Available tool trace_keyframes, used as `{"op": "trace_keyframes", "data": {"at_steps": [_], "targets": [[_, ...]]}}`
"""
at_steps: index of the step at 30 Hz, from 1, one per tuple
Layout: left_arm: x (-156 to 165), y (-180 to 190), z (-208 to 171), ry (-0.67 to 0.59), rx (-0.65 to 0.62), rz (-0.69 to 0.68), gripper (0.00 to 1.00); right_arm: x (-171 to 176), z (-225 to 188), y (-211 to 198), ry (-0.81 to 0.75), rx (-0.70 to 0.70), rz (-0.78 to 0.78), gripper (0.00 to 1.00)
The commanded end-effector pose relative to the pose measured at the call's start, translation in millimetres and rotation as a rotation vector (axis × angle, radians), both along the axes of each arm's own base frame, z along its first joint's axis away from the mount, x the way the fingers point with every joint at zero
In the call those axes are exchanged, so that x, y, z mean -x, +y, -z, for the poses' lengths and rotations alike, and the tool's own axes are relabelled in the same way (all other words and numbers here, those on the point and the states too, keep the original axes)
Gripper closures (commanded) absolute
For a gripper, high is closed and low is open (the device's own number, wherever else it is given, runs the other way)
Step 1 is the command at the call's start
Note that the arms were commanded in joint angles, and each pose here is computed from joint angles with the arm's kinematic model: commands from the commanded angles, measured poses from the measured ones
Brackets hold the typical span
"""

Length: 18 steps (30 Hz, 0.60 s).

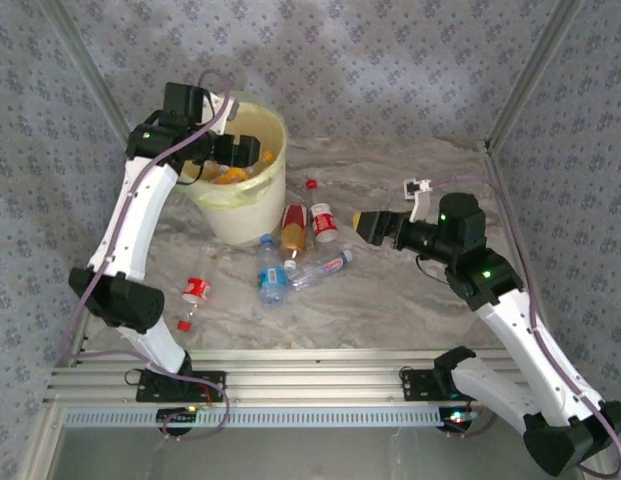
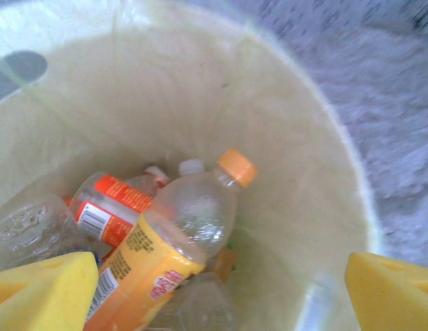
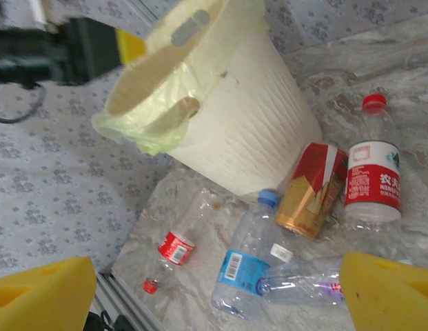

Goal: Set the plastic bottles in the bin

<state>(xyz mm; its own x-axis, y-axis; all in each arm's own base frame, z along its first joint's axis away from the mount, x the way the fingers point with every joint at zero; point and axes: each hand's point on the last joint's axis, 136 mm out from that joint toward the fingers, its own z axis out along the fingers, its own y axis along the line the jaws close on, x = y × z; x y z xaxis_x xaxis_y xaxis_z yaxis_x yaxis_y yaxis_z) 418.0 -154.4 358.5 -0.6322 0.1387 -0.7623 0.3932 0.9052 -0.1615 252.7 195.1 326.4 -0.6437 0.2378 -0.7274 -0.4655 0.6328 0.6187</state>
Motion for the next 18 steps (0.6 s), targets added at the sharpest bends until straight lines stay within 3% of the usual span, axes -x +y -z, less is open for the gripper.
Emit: {"op": "trace_keyframes", "data": {"at_steps": [1, 7, 14, 18], "targets": [[28.5, -7.4, -53.5, -0.115, 0.128, 0.054, 0.05, -2.4, 25.7, 1.1, 0.045, 0.079, 0.004, 0.10], [72.5, -25.8, -67.6, -0.128, 0.255, 0.137, 0.00, -13.6, 72.3, -2.8, 0.172, 0.214, 0.096, 0.15], [126.8, -56.5, -45.1, -0.075, 0.306, 0.248, 0.00, -24.6, 123.7, -6.3, 0.343, 0.260, 0.188, 0.16], [150.6, -71.9, -22.9, -0.030, 0.296, 0.309, 0.00, -29.8, 153.1, -14.9, 0.467, 0.186, 0.327, 0.18]]}}
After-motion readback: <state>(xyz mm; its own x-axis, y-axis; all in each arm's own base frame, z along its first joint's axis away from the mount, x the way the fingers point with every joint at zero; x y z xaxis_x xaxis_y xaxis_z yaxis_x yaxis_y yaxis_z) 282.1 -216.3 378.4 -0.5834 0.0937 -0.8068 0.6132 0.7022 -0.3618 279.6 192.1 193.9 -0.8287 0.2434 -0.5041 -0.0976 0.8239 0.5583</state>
